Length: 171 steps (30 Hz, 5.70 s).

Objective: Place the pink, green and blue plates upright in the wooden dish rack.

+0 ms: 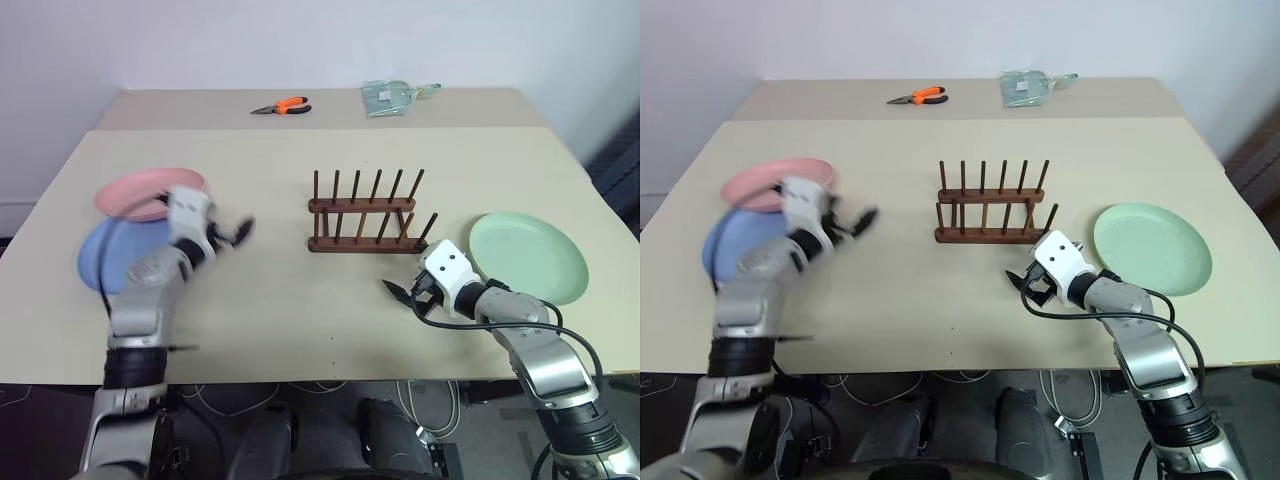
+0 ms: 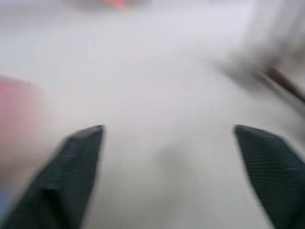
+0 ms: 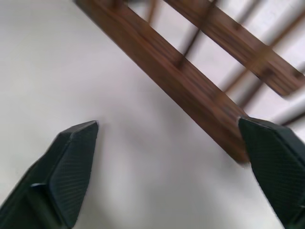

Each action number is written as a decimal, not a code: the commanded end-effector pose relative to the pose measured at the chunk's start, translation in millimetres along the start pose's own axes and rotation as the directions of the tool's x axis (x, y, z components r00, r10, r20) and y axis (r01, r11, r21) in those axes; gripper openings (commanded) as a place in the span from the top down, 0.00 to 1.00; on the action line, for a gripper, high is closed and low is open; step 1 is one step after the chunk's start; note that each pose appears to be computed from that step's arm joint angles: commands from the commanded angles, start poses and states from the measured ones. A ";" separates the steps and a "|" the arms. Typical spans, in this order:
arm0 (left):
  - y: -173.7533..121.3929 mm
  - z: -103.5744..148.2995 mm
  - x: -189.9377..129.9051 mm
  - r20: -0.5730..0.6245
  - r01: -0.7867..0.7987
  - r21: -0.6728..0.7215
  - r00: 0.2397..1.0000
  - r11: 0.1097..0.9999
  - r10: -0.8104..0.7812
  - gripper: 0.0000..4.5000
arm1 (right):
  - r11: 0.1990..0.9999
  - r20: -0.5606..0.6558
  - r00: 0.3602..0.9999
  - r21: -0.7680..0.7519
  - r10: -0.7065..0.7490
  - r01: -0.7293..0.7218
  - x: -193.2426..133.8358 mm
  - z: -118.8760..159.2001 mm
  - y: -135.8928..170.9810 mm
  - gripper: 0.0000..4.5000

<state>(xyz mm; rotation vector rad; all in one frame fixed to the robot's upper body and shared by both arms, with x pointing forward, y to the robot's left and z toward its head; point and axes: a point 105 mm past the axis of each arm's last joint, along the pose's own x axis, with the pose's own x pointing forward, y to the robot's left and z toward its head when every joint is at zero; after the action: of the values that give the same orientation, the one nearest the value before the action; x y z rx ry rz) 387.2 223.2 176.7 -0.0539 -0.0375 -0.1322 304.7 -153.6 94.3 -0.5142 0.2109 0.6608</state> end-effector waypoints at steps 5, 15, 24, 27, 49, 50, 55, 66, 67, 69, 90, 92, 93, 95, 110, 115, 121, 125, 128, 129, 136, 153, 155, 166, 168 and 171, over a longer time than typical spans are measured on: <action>69.2 53.0 -27.2 0.113 -0.400 -0.385 0.874 0.832 0.472 0.01 | 0.997 0.035 0.999 -0.075 0.034 -0.031 12.1 11.7 0.1 0.00; 106.3 -0.7 -54.3 -0.224 -0.580 -0.637 0.769 0.508 0.598 0.01 | 0.994 0.062 0.997 -0.105 0.045 -0.039 18.9 16.0 0.0 0.00; 97.6 -11.1 -19.2 -0.275 -0.479 -0.751 0.852 0.454 0.445 0.41 | 0.997 0.074 0.997 -0.072 -0.031 0.036 7.4 15.9 -8.1 0.00; 87.7 1.5 -7.8 -0.205 -0.405 -0.752 0.894 0.520 0.399 0.75 | 0.998 0.093 0.995 -0.051 -0.029 0.034 -4.4 24.5 -12.0 0.00; -158.3 83.5 2.1 0.140 0.396 -0.494 0.915 0.774 -0.379 1.00 | 0.515 0.255 0.967 -0.830 0.010 0.213 21.5 137.7 -36.5 0.20; -158.8 83.4 1.4 0.140 0.398 -0.503 0.913 0.767 -0.382 1.00 | 0.507 0.248 0.969 -0.836 0.001 0.213 21.8 134.6 -37.5 0.29; -156.6 85.6 -2.4 0.165 0.418 -0.541 0.903 0.729 -0.395 0.94 | 0.463 0.245 0.968 -0.853 -0.050 0.240 19.1 128.1 -44.1 0.89; -104.1 104.1 1.6 0.286 0.354 -0.434 0.926 0.828 -0.246 0.12 | 0.722 0.476 0.860 -0.528 -0.185 0.447 -15.3 157.7 -70.1 1.00; -101.9 97.0 0.5 0.266 0.346 -0.350 0.928 0.871 -0.261 0.12 | 0.815 0.515 0.835 -0.389 -0.193 0.429 -22.8 164.2 -73.1 1.00; -103.2 73.9 -4.6 0.194 0.363 -0.140 0.923 0.921 -0.334 0.12 | 0.959 0.590 0.780 -0.030 -0.209 0.280 -37.8 175.5 -77.5 1.00; -117.3 -35.1 -86.7 -0.206 0.787 0.062 0.613 0.614 -0.763 0.12 | 0.596 0.626 0.737 0.702 -0.255 -0.390 -55.4 159.7 -77.8 1.00; -120.3 -35.6 -88.4 -0.214 0.796 0.064 0.600 0.602 -0.771 0.12 | 0.554 0.612 0.742 0.730 -0.272 -0.399 -51.8 154.3 -83.4 1.00; -122.2 -35.8 -89.1 -0.215 0.801 0.062 0.593 0.596 -0.775 0.11 | 0.548 0.602 0.750 0.739 -0.275 -0.392 -48.9 151.9 -85.4 0.93; -125.8 -35.6 -90.4 -0.216 0.808 0.058 0.583 0.586 -0.783 0.11 | 0.555 0.589 0.761 0.742 -0.272 -0.376 -45.8 149.7 -87.4 0.78; -172.6 -45.1 -97.8 -0.198 0.888 0.014 0.453 0.459 -0.869 0.11 | 0.792 0.309 0.815 0.547 -0.491 0.269 -123.2 79.9 -137.4 0.26; -180.8 -51.1 -98.0 -0.219 0.913 0.023 0.401 0.406 -0.889 0.11 | 0.932 -0.034 0.959 0.231 -0.281 0.281 -98.3 6.7 -81.8 0.26; -184.7 -50.5 -93.8 -0.224 0.922 0.044 0.383 0.384 -0.896 0.11 | 0.938 -0.299 0.897 0.014 -0.326 0.346 -82.6 -60.5 -80.0 0.32; -183.0 -49.4 -94.1 -0.223 0.921 0.050 0.386 0.385 -0.895 0.11 | 0.922 -0.333 0.868 -0.015 -0.369 0.387 -82.3 -72.6 -90.1 0.66; -180.9 -50.8 -94.4 -0.229 0.918 0.055 0.394 0.392 -0.890 0.11 | 0.911 -0.315 0.861 -0.027 -0.399 0.412 -83.5 -69.1 -97.8 0.99; -180.7 -51.1 -94.5 -0.230 0.918 0.055 0.395 0.393 -0.890 0.11 | 0.908 -0.310 0.860 -0.029 -0.405 0.417 -83.7 -68.2 -99.2 0.99; -174.2 -51.2 -91.3 -0.232 0.901 0.071 0.432 0.428 -0.871 0.11 | 0.814 0.156 0.799 0.090 -0.581 0.574 -104.4 44.3 -147.0 0.99; -87.7 -48.1 -51.7 -0.169 0.656 0.230 0.754 0.719 -0.634 0.11 | 0.645 0.794 0.541 0.571 -0.277 -0.509 -79.0 257.3 -51.8 0.99; -89.3 -47.8 -53.4 -0.161 0.656 0.227 0.754 0.720 -0.636 0.11 | 0.591 0.732 0.616 0.644 -0.291 -0.486 -59.0 241.7 -45.3 0.99; -99.0 -48.7 -56.2 -0.154 0.675 0.209 0.738 0.708 -0.657 0.11 | 0.503 0.588 0.737 0.772 -0.332 -0.390 -30.7 203.9 -46.0 0.99; -99.9 -48.1 -56.4 -0.153 0.678 0.209 0.735 0.705 -0.661 0.11 | 0.494 0.566 0.757 0.785 -0.327 -0.374 -24.1 199.3 -45.9 0.99; -101.2 -47.7 -56.7 -0.153 0.681 0.209 0.732 0.702 -0.664 0.11 | 0.490 0.550 0.775 0.791 -0.310 -0.366 -16.1 196.1 -45.4 0.85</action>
<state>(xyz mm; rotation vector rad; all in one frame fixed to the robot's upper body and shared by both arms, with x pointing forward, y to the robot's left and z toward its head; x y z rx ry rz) 322.3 131.4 121.1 0.2168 0.0403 -0.8603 329.2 -94.0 276.9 0.7851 -0.0920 0.6016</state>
